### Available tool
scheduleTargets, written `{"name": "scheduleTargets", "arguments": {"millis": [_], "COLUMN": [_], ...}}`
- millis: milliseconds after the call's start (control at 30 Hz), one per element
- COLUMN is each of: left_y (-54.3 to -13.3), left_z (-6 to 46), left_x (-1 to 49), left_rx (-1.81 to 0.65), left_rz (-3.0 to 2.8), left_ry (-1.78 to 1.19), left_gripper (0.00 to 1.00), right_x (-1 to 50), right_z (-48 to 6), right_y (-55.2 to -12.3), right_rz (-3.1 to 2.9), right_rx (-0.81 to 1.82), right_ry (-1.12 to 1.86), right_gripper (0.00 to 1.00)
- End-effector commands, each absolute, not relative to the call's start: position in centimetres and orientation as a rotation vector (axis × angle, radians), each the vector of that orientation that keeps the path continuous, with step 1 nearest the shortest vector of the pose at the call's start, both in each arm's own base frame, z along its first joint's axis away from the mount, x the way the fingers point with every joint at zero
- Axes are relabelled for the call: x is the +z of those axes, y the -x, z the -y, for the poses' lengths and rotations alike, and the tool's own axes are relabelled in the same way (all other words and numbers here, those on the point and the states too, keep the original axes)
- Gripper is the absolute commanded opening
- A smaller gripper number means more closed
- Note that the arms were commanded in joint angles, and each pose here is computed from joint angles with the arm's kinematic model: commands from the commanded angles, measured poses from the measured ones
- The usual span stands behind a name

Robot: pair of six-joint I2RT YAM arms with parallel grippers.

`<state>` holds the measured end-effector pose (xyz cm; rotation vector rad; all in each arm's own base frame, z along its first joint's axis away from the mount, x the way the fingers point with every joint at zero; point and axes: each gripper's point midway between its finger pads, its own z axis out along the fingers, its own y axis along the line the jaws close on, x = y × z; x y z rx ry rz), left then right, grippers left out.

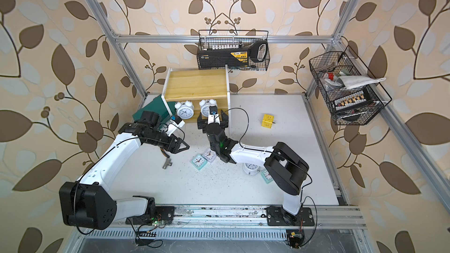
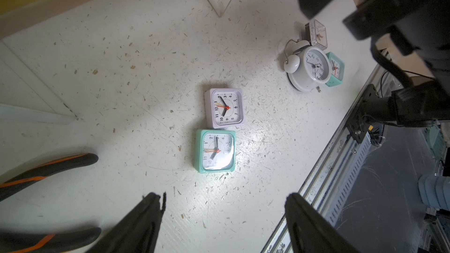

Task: Place the alarm clocks on the shelf by style
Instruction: Place the alarm on the shelf.

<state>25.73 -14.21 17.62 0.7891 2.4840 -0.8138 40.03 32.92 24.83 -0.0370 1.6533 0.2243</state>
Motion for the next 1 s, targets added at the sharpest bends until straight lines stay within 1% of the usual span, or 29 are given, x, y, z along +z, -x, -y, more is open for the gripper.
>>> {"name": "scheduleTargets", "arguments": {"millis": [0, 200, 333, 467, 733, 967], "left_y": [-24.5, -22.9, -22.2, -21.8, -22.0, -21.9], "left_z": [14.9, 16.2, 16.8, 17.4, 18.0, 18.2], "left_x": [17.0, 13.7, 11.8, 10.1, 6.5, 4.6], "left_rx": [-0.845, -0.654, -0.569, -0.490, -0.296, -0.212], "left_rz": [-2.500, -2.574, -2.612, -2.639, -2.675, -2.695], "left_ry": [-0.855, -1.049, -1.145, -1.227, -1.339, -1.399], "left_gripper": [0.83, 0.84, 0.85, 0.88, 0.88, 0.88], "right_x": [24.2, 22.2, 21.2, 21.2, 22.2, 21.6], "right_z": [-32.8, -31.9, -30.9, -29.7, -27.6, -26.8], "right_y": [-38.2, -35.7, -34.2, -33.2, -31.9, -31.5], "right_rz": [-1.747, -1.918, -1.986, -2.004, -1.982, -1.992], "right_rx": [0.285, 0.344, 0.367, 0.374, 0.400, 0.397], "right_ry": [0.092, 0.142, 0.144, 0.125, 0.086, 0.067], "right_gripper": [0.99, 0.99, 0.99, 0.99, 0.99, 0.99]}}
